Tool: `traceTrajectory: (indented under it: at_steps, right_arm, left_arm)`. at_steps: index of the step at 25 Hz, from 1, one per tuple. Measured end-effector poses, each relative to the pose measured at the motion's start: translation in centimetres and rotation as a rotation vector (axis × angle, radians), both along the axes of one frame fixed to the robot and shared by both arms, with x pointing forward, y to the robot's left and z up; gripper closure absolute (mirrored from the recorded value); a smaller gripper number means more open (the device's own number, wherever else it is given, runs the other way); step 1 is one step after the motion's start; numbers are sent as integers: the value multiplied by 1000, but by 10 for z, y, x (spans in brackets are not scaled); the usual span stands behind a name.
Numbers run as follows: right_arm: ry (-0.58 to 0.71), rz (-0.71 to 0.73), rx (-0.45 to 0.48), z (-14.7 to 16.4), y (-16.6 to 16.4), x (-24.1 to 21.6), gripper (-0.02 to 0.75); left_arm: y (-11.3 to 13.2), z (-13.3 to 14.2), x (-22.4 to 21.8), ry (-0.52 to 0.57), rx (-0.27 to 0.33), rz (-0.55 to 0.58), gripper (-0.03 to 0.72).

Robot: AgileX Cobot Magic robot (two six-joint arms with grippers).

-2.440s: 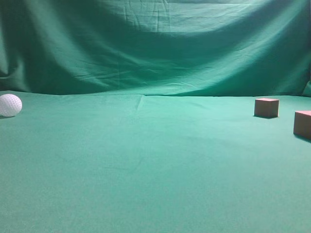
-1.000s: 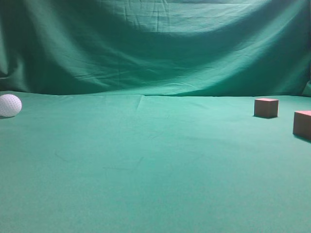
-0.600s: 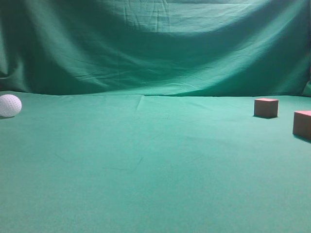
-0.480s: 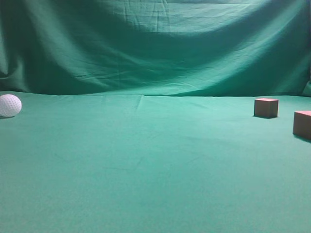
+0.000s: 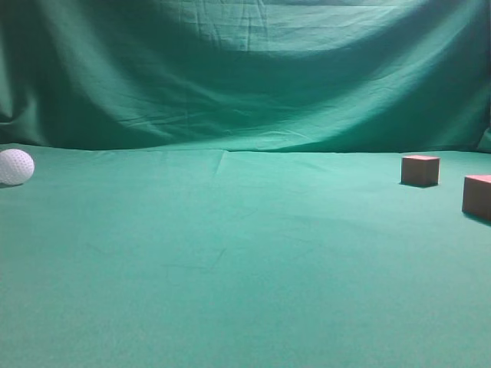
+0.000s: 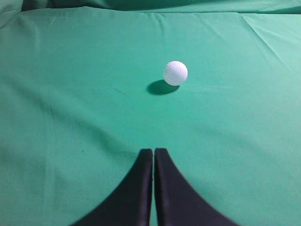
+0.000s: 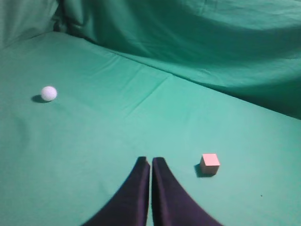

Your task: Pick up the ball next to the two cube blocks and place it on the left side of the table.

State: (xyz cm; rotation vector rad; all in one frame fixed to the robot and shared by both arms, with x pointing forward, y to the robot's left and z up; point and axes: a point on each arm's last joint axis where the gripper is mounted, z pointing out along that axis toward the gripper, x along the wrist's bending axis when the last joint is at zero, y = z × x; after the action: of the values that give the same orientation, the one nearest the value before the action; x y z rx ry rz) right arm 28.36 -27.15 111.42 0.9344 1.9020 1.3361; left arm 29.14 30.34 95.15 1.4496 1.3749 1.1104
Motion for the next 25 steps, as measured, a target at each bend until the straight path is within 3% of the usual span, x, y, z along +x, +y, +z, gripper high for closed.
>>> traceTrajectory:
  at_steps: [9, 15, 21, 25]
  right_arm:
    - [-135, -316, 55, -98, -16, 2, 738]
    - [-144, -408, 74, -145, -19, 9, 738]
    - [-108, -484, 80, -156, -23, 10, 738]
    - [-2, -546, 85, -165, -26, 9, 738]
  left_arm:
    - [0, 0, 0, 0, 0, 0, 688]
    - [0, 0, 0, 0, 0, 0, 688]
    - [0, 0, 0, 0, 0, 0, 688]
    - [0, 0, 0, 0, 0, 0, 688]
